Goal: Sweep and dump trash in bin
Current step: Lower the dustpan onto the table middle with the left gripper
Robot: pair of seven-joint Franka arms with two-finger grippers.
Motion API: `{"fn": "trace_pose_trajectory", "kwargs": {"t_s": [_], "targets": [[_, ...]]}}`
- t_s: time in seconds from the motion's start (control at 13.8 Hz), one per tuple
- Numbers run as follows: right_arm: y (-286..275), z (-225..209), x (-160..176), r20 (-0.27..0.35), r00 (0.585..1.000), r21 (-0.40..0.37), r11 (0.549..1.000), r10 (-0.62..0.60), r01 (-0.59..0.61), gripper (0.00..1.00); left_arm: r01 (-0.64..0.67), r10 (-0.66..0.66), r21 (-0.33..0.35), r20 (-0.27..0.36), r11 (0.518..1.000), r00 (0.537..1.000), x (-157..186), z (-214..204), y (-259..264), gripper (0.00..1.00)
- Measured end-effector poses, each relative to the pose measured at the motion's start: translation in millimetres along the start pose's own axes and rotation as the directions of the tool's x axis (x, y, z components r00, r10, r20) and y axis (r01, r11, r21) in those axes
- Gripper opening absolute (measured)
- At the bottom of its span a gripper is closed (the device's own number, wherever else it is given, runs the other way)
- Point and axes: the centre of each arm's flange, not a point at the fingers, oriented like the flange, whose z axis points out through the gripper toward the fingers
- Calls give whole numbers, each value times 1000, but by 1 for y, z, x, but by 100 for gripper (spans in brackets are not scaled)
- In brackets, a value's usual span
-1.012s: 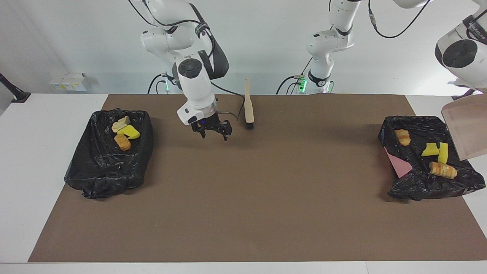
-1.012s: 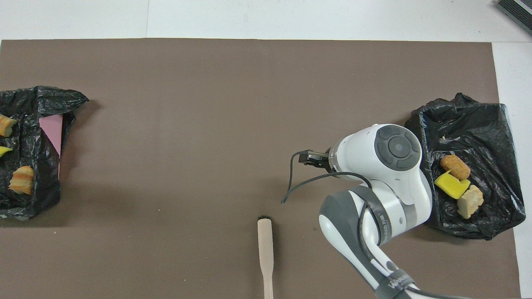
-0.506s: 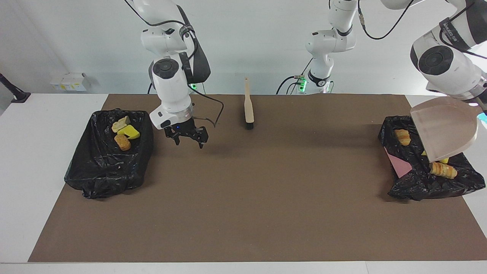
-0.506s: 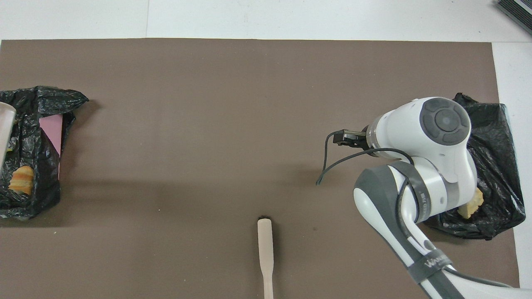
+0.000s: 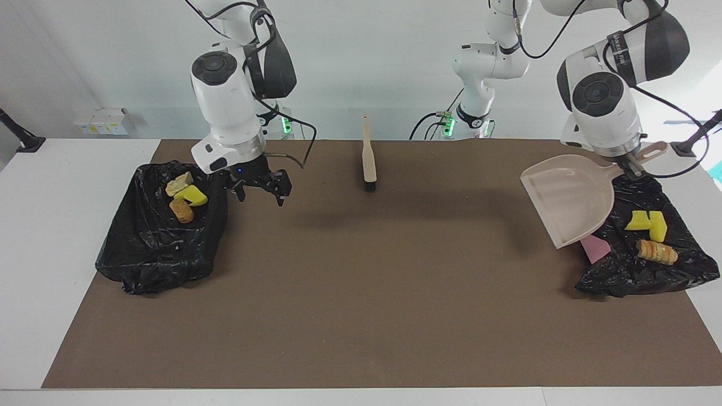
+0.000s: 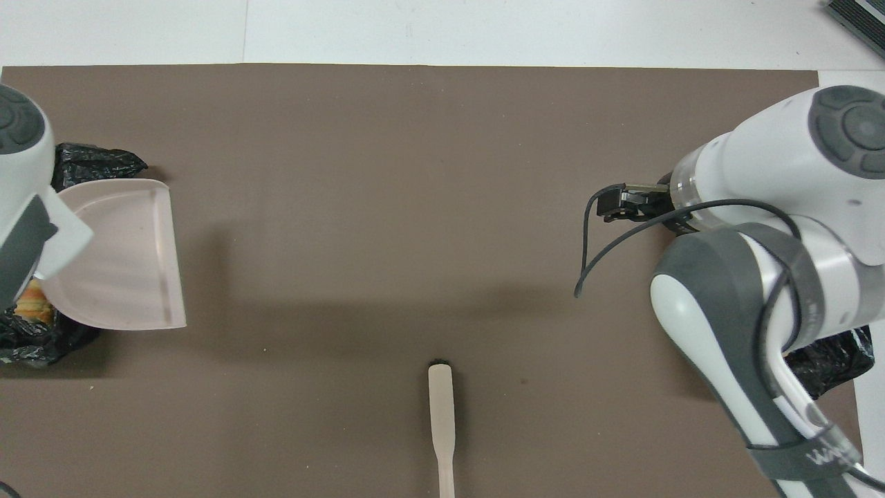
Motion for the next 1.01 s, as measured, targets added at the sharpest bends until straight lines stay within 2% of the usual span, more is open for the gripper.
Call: {"fn": "trace_pose_trajectory", "kwargs": {"t_s": [0.22,0.43,0.51,0.65,1.01], "targets": [[15,-44,0,23,999,-10,999,-48,48,100,157,-163,-68,-98,985,982,62,-21,35,32],[26,-69,-2,52,996,-17,997,-68,69,100,298,-325,-169,-166,940,931,119,-43,72,32],[28,-76,-3,54,996,-18,997,-68,69,100,366,-412,-240,-181,899,893,135,-48,82,32],[34,-82,-2,54,997,-20,998,-57,58,100,489,-586,-388,-188,781,788,167,-59,96,32],[54,-86,0,69,997,-29,999,-22,24,100,640,-802,-510,-195,575,565,250,-98,127,32]]}}
